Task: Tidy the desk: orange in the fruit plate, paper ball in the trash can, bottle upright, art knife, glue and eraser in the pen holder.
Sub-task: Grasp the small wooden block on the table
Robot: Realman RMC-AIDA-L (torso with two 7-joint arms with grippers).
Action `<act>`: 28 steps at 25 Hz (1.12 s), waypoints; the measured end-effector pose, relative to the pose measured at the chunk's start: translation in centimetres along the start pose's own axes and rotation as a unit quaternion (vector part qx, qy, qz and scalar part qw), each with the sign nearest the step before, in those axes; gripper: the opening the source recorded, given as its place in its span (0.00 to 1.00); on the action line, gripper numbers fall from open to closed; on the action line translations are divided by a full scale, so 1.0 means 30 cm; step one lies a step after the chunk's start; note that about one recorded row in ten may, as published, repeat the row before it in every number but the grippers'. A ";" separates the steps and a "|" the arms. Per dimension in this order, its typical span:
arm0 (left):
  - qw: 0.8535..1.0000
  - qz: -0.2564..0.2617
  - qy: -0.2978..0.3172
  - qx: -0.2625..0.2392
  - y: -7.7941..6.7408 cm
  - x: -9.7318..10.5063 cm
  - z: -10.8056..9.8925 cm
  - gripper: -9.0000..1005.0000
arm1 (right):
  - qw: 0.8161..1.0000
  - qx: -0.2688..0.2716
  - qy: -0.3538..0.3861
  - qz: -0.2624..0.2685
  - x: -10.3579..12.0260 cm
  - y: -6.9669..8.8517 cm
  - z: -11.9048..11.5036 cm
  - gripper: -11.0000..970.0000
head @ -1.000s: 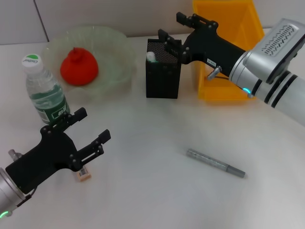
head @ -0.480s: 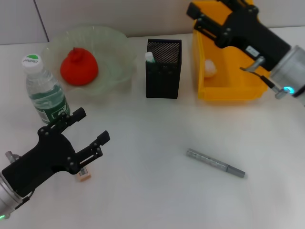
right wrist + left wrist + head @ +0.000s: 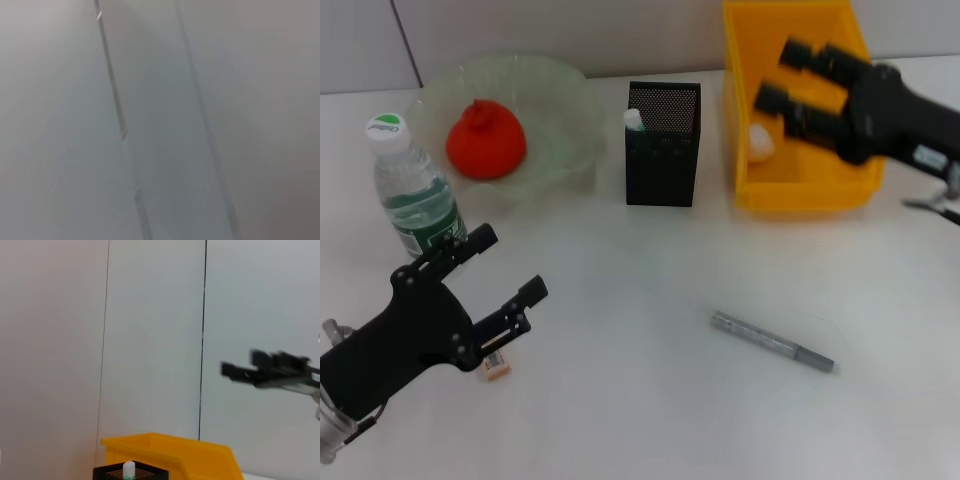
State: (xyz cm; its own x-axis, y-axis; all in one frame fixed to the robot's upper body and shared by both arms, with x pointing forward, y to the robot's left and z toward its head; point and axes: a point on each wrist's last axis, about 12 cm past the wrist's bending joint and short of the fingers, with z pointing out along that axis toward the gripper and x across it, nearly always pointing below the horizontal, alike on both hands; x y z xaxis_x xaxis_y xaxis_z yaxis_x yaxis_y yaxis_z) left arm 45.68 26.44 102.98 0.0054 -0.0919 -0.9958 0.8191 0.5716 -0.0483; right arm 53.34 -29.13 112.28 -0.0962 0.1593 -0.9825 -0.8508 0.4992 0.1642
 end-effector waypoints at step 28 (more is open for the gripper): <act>0.897 0.053 0.434 0.061 0.026 -0.294 0.141 0.80 | 0.971 -0.095 0.217 -0.031 0.131 0.092 -0.120 0.79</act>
State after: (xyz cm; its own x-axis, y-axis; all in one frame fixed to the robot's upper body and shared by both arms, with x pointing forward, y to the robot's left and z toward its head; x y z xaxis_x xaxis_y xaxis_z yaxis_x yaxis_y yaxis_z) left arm 48.69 24.25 112.07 -0.3182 0.6572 -0.6832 0.8972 0.4415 0.0068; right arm 48.74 -30.19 108.54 -0.2152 -0.2597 -0.9414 -0.9378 0.3240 0.1249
